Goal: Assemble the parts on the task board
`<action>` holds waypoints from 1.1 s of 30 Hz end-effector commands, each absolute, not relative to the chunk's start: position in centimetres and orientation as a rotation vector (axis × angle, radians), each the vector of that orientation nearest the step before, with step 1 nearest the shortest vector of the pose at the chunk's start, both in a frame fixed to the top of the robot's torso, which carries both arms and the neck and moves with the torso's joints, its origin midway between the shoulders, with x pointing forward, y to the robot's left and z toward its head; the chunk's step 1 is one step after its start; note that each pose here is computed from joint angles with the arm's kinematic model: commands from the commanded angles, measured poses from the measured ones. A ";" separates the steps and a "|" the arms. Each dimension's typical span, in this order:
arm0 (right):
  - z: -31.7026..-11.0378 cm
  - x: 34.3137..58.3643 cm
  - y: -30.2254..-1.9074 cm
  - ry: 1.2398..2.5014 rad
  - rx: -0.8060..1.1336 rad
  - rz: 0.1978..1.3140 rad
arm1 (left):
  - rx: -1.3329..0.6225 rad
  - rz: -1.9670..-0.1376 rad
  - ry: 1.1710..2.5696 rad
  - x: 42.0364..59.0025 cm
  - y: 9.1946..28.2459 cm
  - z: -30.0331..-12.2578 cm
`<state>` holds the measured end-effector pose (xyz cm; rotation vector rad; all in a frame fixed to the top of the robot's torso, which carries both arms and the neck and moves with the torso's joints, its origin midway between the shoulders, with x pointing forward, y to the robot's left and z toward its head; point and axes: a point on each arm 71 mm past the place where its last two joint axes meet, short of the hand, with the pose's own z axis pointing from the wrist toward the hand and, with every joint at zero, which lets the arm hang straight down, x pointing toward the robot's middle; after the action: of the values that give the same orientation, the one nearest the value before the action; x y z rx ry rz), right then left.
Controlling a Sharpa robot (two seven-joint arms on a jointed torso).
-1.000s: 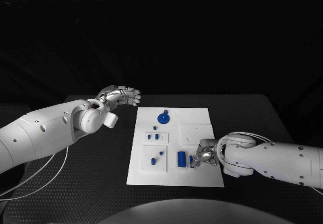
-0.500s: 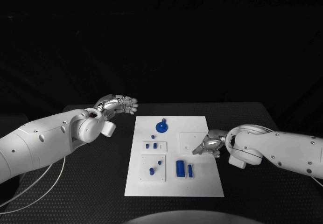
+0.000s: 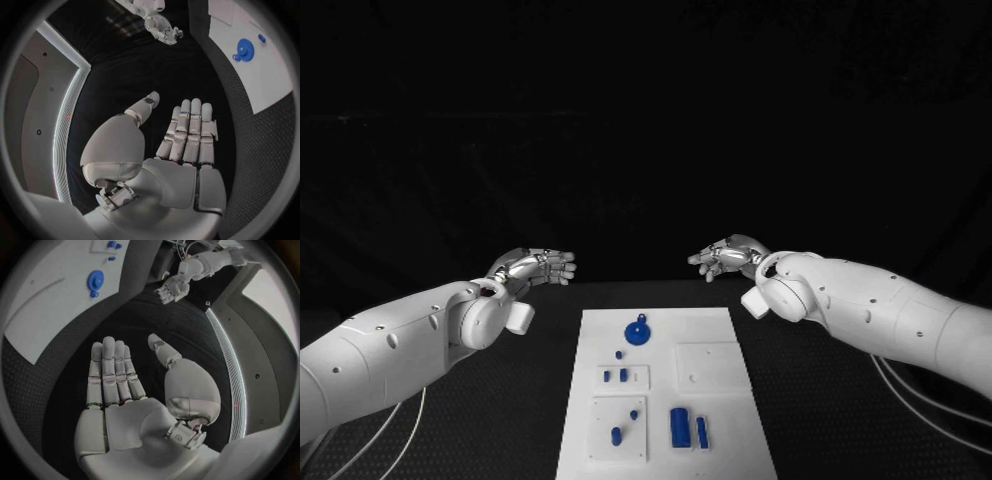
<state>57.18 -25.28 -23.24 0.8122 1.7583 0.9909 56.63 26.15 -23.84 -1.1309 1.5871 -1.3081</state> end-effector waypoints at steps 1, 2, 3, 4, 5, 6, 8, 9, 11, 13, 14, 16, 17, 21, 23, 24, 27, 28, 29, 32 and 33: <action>-23.2 58.2 -27.6 1.586 0.948 1.112 | -1.164 -1.362 1.484 57.3 26.0 -23.5; -23.3 58.3 -27.6 1.575 0.967 1.125 | -1.168 -1.357 1.473 57.5 26.1 -23.5; -23.5 58.3 -27.5 1.567 0.980 1.132 | -1.172 -1.351 1.462 57.7 26.1 -23.5; -23.6 58.3 -27.5 1.561 0.985 1.135 | -1.175 -1.348 1.455 57.8 26.2 -23.5; -23.7 58.3 -27.4 1.558 0.988 1.139 | -1.175 -1.344 1.451 57.8 26.2 -23.5; -23.8 58.3 -27.3 1.558 0.991 1.142 | -1.176 -1.339 1.446 57.9 26.3 -23.5; -24.3 58.2 -27.4 1.560 0.999 1.139 | -1.175 -1.338 1.443 58.0 26.2 -23.5; -24.5 58.1 -27.4 1.559 1.008 1.137 | -1.175 -1.340 1.445 58.0 26.1 -23.5; -25.3 58.0 -27.2 1.559 1.028 1.138 | -1.177 -1.338 1.448 58.0 26.2 -23.5; -24.8 58.1 -27.3 1.596 0.993 1.075 | -1.169 -1.312 1.490 57.9 26.3 -23.8; -24.8 58.0 -27.2 1.593 0.994 1.077 | -1.169 -1.312 1.488 57.8 26.2 -23.8; -24.8 57.9 -27.0 1.583 0.997 1.084 | -1.171 -1.311 1.481 57.6 26.0 -23.9; -24.8 57.8 -26.9 1.576 0.999 1.089 | -1.172 -1.310 1.477 57.5 25.9 -23.9; -24.7 57.0 -25.9 1.530 1.015 1.120 | -1.180 -1.305 1.447 56.6 25.1 -24.1; -24.6 56.6 -25.5 1.510 1.022 1.133 | -1.183 -1.303 1.434 56.1 24.7 -24.2; -24.6 56.3 -25.3 1.496 1.028 1.142 | -1.185 -1.301 1.424 55.8 24.4 -24.2; -24.4 54.9 -24.1 1.437 1.055 1.174 | -1.194 -1.292 1.384 54.3 23.4 -24.3; -24.3 54.5 -23.7 1.420 1.063 1.182 | -1.196 -1.288 1.371 53.8 23.0 -24.3; -24.2 54.0 -23.4 1.402 1.072 1.190 | -1.198 -1.285 1.359 53.3 22.7 -24.2; -24.0 52.6 -22.4 1.354 1.100 1.209 | -1.203 -1.274 1.324 51.8 21.8 -24.0; -23.8 52.0 -22.0 1.338 1.110 1.215 | -1.205 -1.269 1.311 51.2 21.5 -23.9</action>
<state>52.23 -21.46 -24.38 1.0602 1.4931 1.2605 51.40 20.99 -24.41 -1.2214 1.4411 -1.3709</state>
